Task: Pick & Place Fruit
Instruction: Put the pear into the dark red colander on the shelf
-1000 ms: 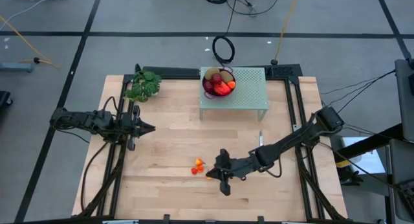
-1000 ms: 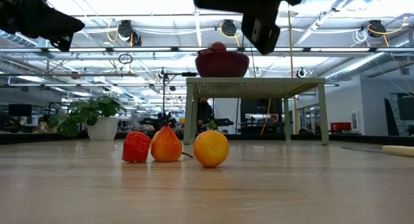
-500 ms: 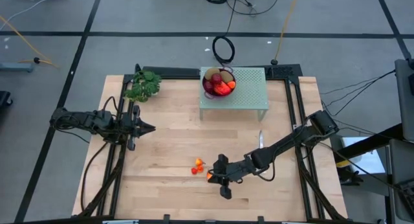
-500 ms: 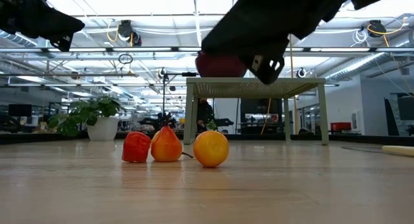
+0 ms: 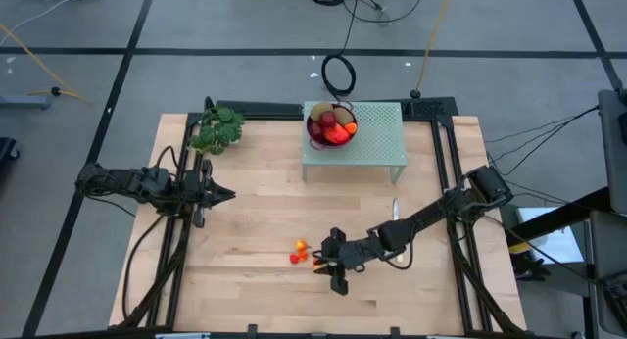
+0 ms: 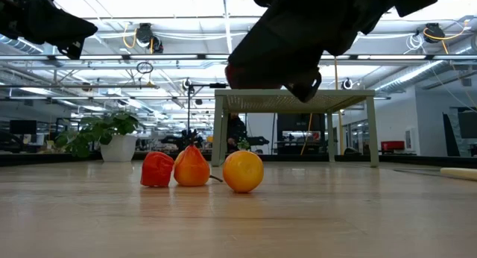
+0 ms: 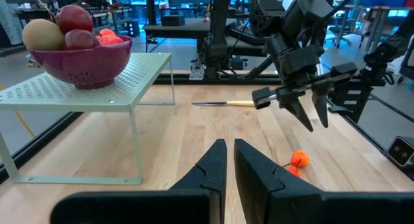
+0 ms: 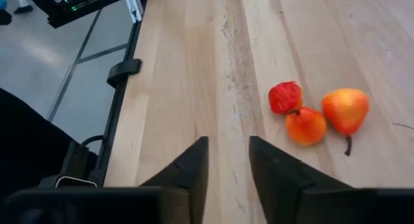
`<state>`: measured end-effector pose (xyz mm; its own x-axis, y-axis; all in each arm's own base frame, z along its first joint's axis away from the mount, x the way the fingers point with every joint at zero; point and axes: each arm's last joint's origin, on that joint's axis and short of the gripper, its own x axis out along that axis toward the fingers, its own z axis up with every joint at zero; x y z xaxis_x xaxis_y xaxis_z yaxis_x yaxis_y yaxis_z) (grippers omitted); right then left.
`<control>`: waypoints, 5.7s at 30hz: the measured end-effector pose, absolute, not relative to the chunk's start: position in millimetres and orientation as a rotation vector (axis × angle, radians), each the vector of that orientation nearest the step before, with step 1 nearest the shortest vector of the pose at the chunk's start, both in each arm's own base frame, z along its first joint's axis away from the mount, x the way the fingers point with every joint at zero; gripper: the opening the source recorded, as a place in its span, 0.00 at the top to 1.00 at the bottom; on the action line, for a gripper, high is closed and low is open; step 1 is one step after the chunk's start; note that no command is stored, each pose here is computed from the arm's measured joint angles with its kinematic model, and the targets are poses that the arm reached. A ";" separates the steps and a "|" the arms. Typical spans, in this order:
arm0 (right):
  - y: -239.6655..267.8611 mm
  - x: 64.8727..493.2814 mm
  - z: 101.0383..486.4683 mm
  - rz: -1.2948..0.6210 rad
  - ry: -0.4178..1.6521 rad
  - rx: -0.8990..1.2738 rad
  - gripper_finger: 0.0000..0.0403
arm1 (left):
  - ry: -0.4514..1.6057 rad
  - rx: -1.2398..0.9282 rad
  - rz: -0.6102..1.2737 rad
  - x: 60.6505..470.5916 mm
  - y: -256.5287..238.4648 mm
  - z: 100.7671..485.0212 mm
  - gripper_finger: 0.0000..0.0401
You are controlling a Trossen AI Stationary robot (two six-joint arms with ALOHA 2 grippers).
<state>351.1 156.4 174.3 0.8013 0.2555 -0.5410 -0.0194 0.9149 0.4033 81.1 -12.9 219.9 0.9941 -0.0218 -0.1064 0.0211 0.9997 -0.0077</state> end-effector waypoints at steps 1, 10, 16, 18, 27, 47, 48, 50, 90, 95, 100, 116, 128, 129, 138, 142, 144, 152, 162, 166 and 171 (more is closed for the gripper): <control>156.2 351.1 174.2 0.151 0.629 0.395 0.71 | 0.107 -0.007 -0.021 81.1 -12.9 219.9 0.92; 155.8 350.9 173.7 0.152 0.633 0.380 0.54 | 0.128 -0.002 -0.021 80.9 -12.9 217.8 0.92; 150.5 349.8 169.2 0.131 0.681 0.350 0.48 | 0.127 -0.002 -0.021 80.9 -12.9 217.9 0.92; 147.6 350.6 168.6 0.122 0.686 0.349 0.47 | 0.127 -0.002 -0.021 80.9 -12.9 217.9 0.92; 142.3 351.8 167.3 0.115 0.695 0.317 0.46 | 0.127 -0.002 -0.021 80.9 -12.8 217.9 0.92; 143.4 357.4 140.1 0.091 0.744 0.309 0.46 | 0.127 0.004 -0.021 80.9 -12.8 217.9 0.92; 143.5 357.6 139.5 0.089 0.745 0.309 0.46 | 0.127 0.005 -0.021 80.9 -12.9 217.9 0.92; 143.2 357.3 137.4 0.084 0.754 0.302 0.45 | 0.127 0.007 -0.021 80.9 -12.8 217.9 0.92; 144.6 364.4 122.3 0.059 0.717 0.315 0.45 | 0.127 0.024 -0.022 80.9 -12.8 217.9 0.92; 143.1 364.8 122.3 0.035 0.707 0.295 0.45 | 0.127 0.024 -0.022 80.9 -12.8 217.8 0.92; 141.7 363.5 120.4 0.014 0.725 0.278 0.45 | 0.127 0.024 -0.022 80.9 -12.8 217.8 0.92; 140.5 361.1 117.5 0.012 0.762 0.243 0.45 | 0.127 0.024 -0.022 80.9 -12.8 217.9 0.92; 131.5 364.5 117.5 0.001 0.758 0.217 0.45 | 0.127 0.024 -0.022 80.9 -12.8 217.9 0.92; 131.1 364.6 117.5 0.001 0.758 0.214 0.45 | 0.127 0.024 -0.022 80.9 -12.9 217.9 0.92; 131.1 364.6 117.5 0.002 0.757 0.205 0.45 | 0.127 0.024 -0.022 80.9 -12.8 217.9 0.92; 131.0 364.6 117.3 0.002 0.757 0.205 0.46 | 0.127 0.023 -0.022 80.9 -12.8 217.9 0.92; 131.0 364.6 117.3 0.002 0.757 0.205 0.48 | 0.126 0.022 -0.022 80.9 -12.8 217.9 0.92; 131.1 364.5 117.1 0.004 0.759 0.206 0.55 | 0.127 0.020 -0.022 80.9 -12.8 217.9 0.92; 131.1 364.5 117.1 0.005 0.760 0.206 0.64 | 0.127 0.023 -0.022 80.9 -12.9 217.9 0.92; 131.1 364.5 117.1 0.005 0.760 0.206 0.66 | 0.127 0.022 -0.022 80.9 -12.9 217.9 0.92; 131.1 364.5 117.1 0.005 0.760 0.206 0.66 | 0.127 0.020 -0.022 80.9 -12.9 217.9 0.92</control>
<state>364.5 131.1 117.1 0.7261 0.0784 -0.6832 0.0702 0.9798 0.1870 80.9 -12.9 217.9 0.9917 -0.0206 -0.1267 0.0232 0.9996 0.0187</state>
